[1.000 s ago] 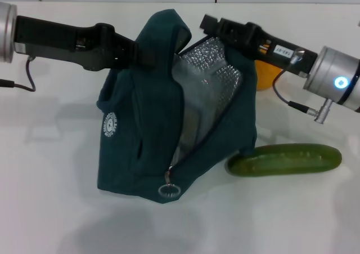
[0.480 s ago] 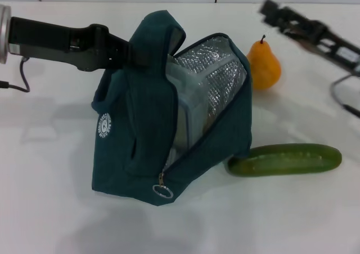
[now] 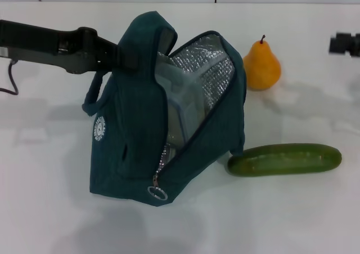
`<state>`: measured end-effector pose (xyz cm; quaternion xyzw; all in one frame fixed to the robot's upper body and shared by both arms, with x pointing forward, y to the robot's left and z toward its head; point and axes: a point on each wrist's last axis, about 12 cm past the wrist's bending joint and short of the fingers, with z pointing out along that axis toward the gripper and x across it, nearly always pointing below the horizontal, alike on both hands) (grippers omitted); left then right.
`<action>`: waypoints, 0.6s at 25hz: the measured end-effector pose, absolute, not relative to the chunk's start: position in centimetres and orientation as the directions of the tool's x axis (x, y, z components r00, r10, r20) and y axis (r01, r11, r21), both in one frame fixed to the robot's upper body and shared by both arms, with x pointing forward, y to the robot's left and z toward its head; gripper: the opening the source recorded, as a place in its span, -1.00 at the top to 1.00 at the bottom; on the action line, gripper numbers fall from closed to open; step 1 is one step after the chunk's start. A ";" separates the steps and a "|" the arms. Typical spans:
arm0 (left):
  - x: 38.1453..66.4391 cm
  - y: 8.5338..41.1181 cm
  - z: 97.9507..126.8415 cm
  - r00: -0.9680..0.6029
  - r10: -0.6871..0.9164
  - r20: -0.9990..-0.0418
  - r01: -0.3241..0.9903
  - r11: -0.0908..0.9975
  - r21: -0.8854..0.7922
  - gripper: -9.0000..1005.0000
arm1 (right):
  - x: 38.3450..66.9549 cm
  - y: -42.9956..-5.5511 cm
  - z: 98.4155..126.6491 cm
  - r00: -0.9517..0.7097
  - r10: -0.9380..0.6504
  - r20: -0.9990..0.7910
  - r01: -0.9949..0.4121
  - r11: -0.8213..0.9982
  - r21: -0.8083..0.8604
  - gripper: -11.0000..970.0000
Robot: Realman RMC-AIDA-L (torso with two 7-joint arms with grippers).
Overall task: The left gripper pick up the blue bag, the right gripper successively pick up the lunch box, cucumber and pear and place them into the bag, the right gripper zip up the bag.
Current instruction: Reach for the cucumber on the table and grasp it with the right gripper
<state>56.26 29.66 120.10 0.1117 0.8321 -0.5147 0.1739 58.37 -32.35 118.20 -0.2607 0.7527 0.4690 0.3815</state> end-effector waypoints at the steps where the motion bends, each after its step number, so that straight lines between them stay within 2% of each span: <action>1: 56.2 29.7 120.1 -0.915 0.007 -0.404 0.364 0.446 -0.818 0.90 | 58.6 -32.4 118.8 -0.586 -0.115 -0.802 -0.756 0.433 0.491 -0.76; 5: 56.3 29.6 120.2 -0.914 0.011 -0.406 0.368 0.446 -0.816 0.90 | 59.8 -31.6 121.0 -0.572 -0.416 -0.707 -0.809 0.428 0.403 -0.75; 8: 56.5 29.4 120.4 -0.911 0.017 -0.411 0.375 0.445 -0.813 0.90 | 60.2 -29.9 122.4 -0.440 -0.618 -0.652 -0.897 0.333 0.289 -0.75; 15: 56.6 29.5 120.3 -0.912 0.016 -0.409 0.371 0.455 -0.810 0.90 | 61.1 -24.6 124.0 -0.160 -0.843 -0.513 -0.986 0.110 0.127 -0.71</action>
